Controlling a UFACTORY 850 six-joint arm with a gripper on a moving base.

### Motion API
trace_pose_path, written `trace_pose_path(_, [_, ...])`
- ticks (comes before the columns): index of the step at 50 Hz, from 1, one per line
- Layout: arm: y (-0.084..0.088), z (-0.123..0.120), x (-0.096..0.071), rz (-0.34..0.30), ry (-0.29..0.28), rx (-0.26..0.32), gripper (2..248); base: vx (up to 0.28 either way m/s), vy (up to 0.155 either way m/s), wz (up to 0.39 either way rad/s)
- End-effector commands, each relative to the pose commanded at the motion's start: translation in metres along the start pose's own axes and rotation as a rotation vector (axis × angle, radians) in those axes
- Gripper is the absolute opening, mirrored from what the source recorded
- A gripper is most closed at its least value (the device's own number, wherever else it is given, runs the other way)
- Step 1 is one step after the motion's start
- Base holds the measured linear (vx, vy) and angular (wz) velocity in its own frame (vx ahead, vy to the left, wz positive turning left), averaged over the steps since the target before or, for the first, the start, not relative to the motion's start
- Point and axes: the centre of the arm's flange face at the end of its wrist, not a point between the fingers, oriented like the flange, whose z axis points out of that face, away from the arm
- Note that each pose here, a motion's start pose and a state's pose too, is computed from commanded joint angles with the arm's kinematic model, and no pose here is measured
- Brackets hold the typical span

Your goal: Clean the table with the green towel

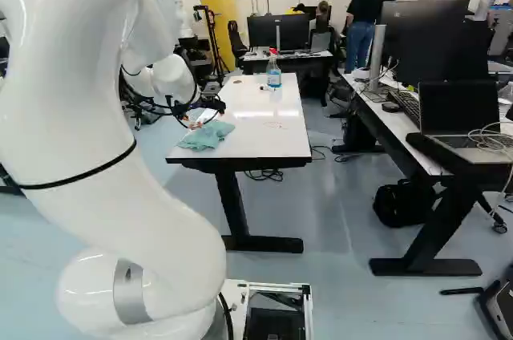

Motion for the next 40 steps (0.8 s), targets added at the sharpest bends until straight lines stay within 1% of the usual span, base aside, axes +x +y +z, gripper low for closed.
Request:
trace_pose_path(12, [0.000,0.017,0.009,0.000,-0.089,0.000,247,0.000,0.000,0.000])
trace_pose_path(31, [-0.001,0.043,0.036,-0.001,-0.075,0.001,247,0.000,0.000,0.000])
trace_pose_path(40, [-0.001,0.047,0.037,-0.002,-0.076,0.001,247,0.000,0.000,0.000])
